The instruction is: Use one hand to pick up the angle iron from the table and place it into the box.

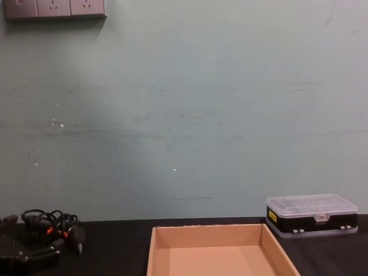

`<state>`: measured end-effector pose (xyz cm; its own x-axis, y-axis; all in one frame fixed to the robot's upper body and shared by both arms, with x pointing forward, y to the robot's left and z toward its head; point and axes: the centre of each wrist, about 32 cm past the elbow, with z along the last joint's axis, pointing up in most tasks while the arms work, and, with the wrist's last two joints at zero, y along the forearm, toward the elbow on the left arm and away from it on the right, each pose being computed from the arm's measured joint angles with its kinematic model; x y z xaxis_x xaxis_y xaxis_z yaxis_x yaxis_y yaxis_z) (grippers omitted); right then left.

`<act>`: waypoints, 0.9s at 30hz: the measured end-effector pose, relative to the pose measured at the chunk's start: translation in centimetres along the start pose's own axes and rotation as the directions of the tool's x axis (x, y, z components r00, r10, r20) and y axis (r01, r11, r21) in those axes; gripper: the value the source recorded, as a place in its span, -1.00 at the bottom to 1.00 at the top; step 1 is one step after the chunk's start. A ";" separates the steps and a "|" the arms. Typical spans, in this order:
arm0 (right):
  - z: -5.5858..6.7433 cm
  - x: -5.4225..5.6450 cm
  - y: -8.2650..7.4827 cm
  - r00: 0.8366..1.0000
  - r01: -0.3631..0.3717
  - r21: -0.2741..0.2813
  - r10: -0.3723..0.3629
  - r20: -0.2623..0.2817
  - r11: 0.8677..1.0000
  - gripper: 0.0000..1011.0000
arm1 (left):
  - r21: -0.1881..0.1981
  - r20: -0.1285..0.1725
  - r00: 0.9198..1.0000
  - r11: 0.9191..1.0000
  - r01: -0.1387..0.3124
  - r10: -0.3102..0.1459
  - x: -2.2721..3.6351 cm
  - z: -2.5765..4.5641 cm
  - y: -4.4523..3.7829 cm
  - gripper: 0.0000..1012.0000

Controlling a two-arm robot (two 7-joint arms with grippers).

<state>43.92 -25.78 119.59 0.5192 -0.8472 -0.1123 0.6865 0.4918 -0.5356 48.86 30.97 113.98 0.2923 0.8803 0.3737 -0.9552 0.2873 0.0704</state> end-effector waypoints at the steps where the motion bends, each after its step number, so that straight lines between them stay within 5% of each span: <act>1: 0.0 0.0 0.0 1.000 0.000 0.000 0.000 0.000 1.000 -0.84 | 0.000 0.000 1.000 1.000 0.000 0.000 0.00 0.00 0.00 0.98; 11: 0.1 0.0 -0.6 1.000 0.009 0.018 -0.009 0.012 1.000 -0.84 | 0.000 0.000 1.000 1.000 0.000 0.000 0.00 0.00 0.00 0.98; 18: 1.2 -0.4 -2.2 0.994 0.027 0.099 -0.037 0.105 0.995 -0.84 | 0.000 0.000 1.000 1.000 0.000 0.000 0.00 0.00 0.00 0.98; 27: 3.0 -0.5 -3.4 0.986 0.026 0.191 -0.056 0.154 0.981 -0.84 | 0.000 0.000 1.000 1.000 0.000 0.000 0.00 0.00 0.00 0.98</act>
<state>42.89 -26.43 124.00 0.5525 -0.8321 0.0482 0.7842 0.4993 -0.3684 48.86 30.97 113.98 0.2922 0.8803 0.3737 -0.9553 0.2873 0.0702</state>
